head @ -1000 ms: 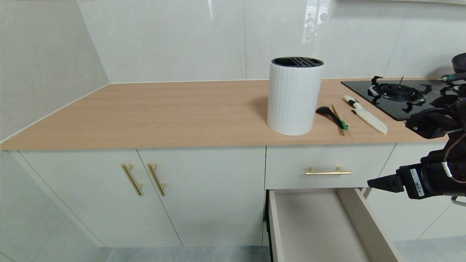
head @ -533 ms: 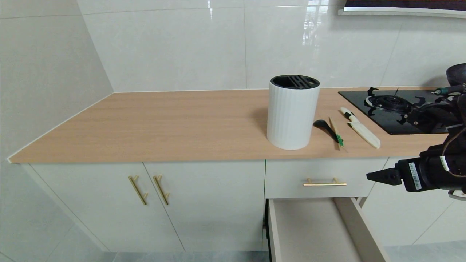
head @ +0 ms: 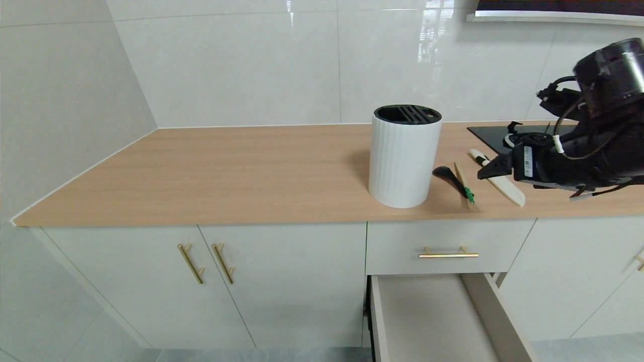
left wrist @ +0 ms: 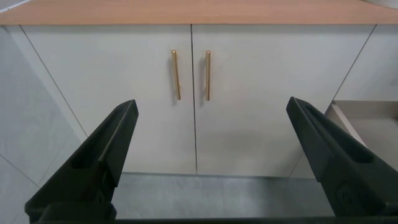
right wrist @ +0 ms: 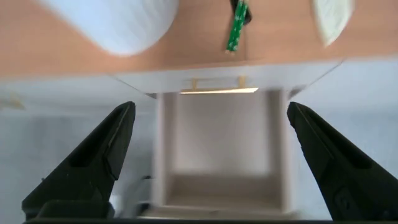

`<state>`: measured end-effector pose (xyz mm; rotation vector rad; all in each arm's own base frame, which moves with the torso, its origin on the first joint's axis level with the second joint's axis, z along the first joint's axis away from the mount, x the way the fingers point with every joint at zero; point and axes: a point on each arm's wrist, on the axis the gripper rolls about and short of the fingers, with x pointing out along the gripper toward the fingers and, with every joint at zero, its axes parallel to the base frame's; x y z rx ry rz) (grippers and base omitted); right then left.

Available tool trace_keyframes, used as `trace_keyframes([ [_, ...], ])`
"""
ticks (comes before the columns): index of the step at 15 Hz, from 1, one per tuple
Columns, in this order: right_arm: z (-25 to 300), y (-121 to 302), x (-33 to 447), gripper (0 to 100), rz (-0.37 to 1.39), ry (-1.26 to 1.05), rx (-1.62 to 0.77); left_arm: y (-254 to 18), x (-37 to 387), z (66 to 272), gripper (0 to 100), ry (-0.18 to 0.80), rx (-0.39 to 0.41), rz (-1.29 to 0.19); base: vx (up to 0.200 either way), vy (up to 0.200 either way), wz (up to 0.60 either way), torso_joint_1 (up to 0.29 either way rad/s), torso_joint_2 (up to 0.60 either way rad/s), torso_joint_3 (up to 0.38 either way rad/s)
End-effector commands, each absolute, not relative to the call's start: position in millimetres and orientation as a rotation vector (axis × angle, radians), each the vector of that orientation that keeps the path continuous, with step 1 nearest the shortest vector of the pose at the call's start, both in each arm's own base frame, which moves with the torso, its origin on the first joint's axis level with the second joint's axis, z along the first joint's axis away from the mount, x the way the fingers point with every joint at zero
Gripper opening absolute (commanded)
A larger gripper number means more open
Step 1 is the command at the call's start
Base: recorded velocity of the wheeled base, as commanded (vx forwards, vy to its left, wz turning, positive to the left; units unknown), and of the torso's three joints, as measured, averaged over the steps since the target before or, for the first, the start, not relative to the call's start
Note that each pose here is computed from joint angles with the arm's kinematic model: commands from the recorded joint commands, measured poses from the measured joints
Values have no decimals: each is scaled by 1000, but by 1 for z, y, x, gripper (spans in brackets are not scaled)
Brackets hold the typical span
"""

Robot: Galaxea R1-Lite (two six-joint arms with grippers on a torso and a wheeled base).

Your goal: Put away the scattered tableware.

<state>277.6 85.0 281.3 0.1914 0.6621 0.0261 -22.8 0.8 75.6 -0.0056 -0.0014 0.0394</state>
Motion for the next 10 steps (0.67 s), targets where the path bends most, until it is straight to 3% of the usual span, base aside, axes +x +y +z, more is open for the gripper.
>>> trace_keyframes([
  [1,250,102,327,100,-75,779,240,1,-23,76,100,0,-6,40,0,0,0,0,0,0],
  [4,230,111,356,100,-183,719,287,1,-23,76,100,0,-6,40,0,0,0,0,0,0],
  [10,220,107,375,100,-266,697,311,1,-23,76,100,0,-6,38,0,0,0,0,0,0],
])
